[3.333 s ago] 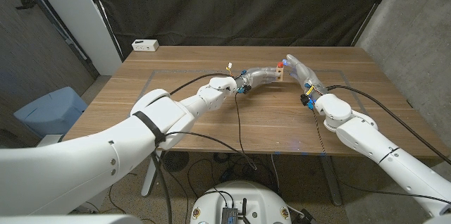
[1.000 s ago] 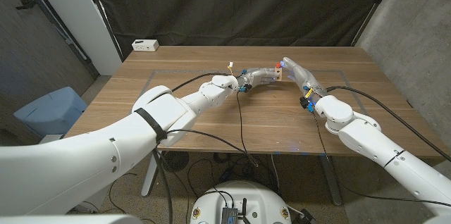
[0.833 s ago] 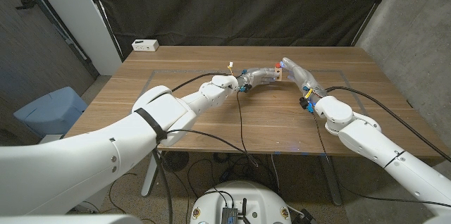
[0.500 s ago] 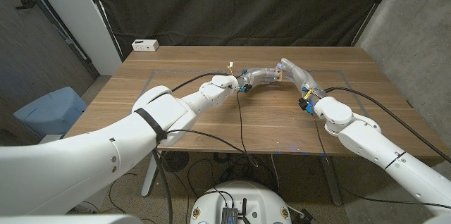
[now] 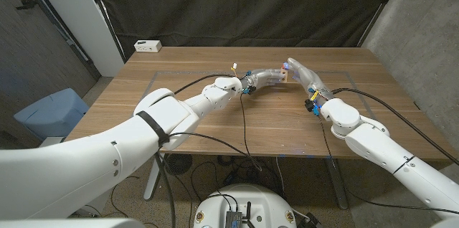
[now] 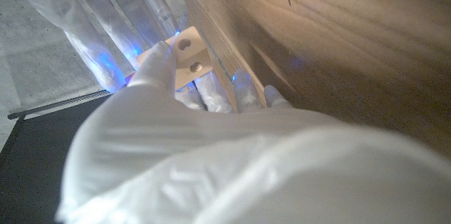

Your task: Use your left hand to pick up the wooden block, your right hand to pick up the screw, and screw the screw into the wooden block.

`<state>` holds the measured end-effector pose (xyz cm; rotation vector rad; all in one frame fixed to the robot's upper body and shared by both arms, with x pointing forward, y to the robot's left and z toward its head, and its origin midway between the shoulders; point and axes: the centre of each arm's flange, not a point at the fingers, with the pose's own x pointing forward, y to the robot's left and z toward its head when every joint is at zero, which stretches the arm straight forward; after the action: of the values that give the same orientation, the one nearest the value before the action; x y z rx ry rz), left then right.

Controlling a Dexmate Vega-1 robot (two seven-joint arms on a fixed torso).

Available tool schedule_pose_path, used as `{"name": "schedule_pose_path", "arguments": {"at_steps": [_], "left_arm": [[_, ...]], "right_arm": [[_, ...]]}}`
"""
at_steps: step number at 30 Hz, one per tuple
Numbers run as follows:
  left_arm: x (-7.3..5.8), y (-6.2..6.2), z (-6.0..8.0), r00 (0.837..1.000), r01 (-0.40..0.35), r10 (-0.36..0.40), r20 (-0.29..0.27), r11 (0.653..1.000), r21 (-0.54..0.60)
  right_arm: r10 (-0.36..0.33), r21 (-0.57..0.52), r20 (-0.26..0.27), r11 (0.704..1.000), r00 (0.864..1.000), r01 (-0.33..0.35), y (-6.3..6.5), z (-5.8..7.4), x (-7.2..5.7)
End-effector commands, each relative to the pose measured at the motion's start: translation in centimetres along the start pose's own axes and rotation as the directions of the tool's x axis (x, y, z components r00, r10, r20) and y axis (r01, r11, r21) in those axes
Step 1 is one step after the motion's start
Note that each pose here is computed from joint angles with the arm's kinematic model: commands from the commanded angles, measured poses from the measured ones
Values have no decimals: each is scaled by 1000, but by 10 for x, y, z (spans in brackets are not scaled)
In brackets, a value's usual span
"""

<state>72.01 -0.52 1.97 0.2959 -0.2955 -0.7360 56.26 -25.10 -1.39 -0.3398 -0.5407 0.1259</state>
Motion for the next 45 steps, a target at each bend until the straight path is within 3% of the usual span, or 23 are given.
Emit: {"name": "schedule_pose_path", "arguments": {"at_steps": [1,10,28,45], "left_arm": [[-1,0,1,1000,8,-8,11,1000,2],[-1,0,1,1000,8,-8,10,1000,4],[-1,0,1,1000,7,-7,7,1000,5],[1,0,1,1000,-8,8,-9,1000,1]], "right_arm": [[-32,-6,3,999,999,32,-9,4,-3],[-53,-7,-6,999,999,53,-17,2,-2],[-57,22,-40,998,998,58,-24,-11,12],[-36,41,-51,998,998,38,-19,-16,22]]}}
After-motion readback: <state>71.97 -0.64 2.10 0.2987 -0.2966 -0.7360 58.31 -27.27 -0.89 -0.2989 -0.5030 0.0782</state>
